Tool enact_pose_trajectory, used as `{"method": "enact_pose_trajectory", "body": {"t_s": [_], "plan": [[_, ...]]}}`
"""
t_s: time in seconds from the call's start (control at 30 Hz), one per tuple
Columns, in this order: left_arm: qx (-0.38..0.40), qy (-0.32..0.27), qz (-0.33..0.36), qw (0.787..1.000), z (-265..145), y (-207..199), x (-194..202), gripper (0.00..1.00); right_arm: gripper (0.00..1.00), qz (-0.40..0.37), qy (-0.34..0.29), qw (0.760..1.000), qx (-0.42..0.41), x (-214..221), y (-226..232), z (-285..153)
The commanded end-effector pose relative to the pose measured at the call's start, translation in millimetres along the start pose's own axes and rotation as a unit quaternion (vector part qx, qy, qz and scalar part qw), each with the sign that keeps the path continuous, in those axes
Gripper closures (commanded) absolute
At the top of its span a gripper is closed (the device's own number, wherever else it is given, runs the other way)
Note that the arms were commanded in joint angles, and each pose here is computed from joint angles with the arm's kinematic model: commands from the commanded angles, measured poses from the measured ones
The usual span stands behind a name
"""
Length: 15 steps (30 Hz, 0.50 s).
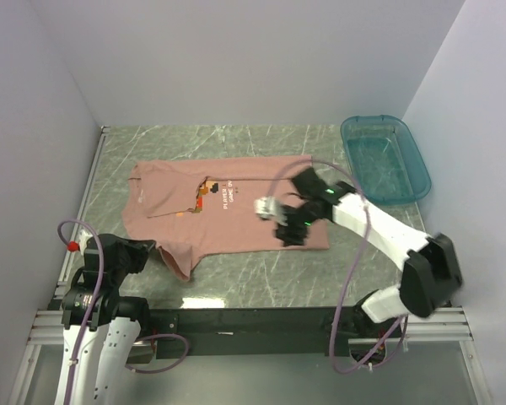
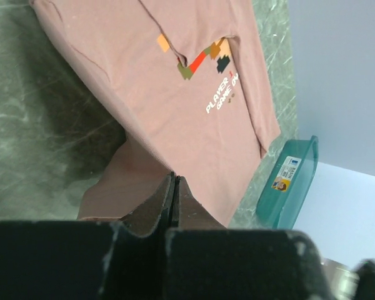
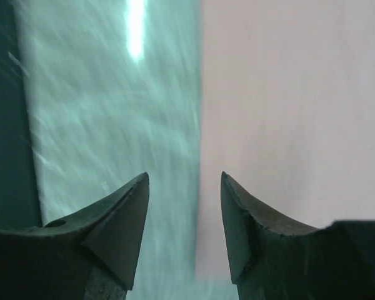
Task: Fold and stack the t-shirts
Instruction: Fold the tshirt
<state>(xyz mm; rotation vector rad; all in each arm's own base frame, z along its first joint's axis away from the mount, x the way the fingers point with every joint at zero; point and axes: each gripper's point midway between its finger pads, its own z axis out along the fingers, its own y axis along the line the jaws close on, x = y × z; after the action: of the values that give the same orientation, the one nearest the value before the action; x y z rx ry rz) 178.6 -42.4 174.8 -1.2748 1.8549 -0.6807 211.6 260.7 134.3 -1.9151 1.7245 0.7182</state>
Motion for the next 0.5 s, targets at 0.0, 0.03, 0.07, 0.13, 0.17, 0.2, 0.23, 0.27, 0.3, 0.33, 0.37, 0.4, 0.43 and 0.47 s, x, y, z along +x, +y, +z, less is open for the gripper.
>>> {"method": "enact_pose_trajectory", "body": {"t_s": [0.0,0.03,0.07,0.13,0.17,0.2,0.23,0.27,0.3,0.33,0.37,0.4,0.43,0.47], "plan": [[0.045,-0.021,0.007,0.999,-8.3,-27.4,-11.7,1.00,0.44,-0.029,0.075,0.993,0.088,87.3,-6.1,-37.1],[0.047,-0.021,0.007,0.999,-8.1,-28.0,-11.6,1.00,0.44,-0.020,0.099,0.990,0.101,128.3,-1.5,-43.0],[0.049,-0.021,0.007,0.999,-8.5,-28.3,-11.7,1.00,0.44,-0.032,0.101,0.986,0.127,139.0,-5.5,-50.3],[0.056,-0.021,0.006,0.998,-7.6,-30.4,-11.5,1.00,0.44,-0.038,0.113,0.979,0.168,163.5,-4.9,-65.0],[0.058,-0.020,0.006,0.998,-7.0,-31.0,-11.1,1.00,0.44,-0.043,0.121,0.975,0.183,169.3,-8.7,-68.9],[0.059,-0.018,0.006,0.998,-5.8,-32.2,-10.3,1.00,0.44,-0.041,0.128,0.973,0.187,175.8,-10.0,-69.6],[0.063,-0.018,0.005,0.998,-4.7,-33.6,-10.4,1.00,0.44,-0.033,0.137,0.972,0.190,185.3,-11.5,-69.5],[0.063,-0.016,0.006,0.998,-3.9,-33.7,-9.8,1.00,0.45,-0.031,0.143,0.968,0.203,189.6,-20.3,-70.5],[0.063,-0.015,0.005,0.998,-2.8,-33.8,-9.2,1.00,0.46,-0.017,0.149,0.970,0.192,198.0,-21.2,-64.3],[0.069,-0.014,0.003,0.998,-2.6,-35.8,-8.9,1.00,0.48,-0.010,0.150,0.970,0.190,199.7,-24.7,-63.4],[0.071,-0.014,0.004,0.997,-2.8,-36.9,-9.1,1.00,0.49,0.001,0.153,0.972,0.180,205.2,-27.1,-57.6],[0.071,-0.014,0.004,0.997,-2.4,-36.8,-9.0,1.00,0.50,0.007,0.153,0.972,0.178,206.7,-28.8,-55.7],[0.073,-0.015,0.004,0.997,-2.6,-37.9,-9.4,1.00,0.50,0.009,0.151,0.972,0.178,206.4,-31.7,-54.4],[0.073,-0.014,0.004,0.997,-2.2,-38.4,-9.2,1.00,0.50,0.012,0.151,0.974,0.169,208.8,-31.7,-49.8]]}}
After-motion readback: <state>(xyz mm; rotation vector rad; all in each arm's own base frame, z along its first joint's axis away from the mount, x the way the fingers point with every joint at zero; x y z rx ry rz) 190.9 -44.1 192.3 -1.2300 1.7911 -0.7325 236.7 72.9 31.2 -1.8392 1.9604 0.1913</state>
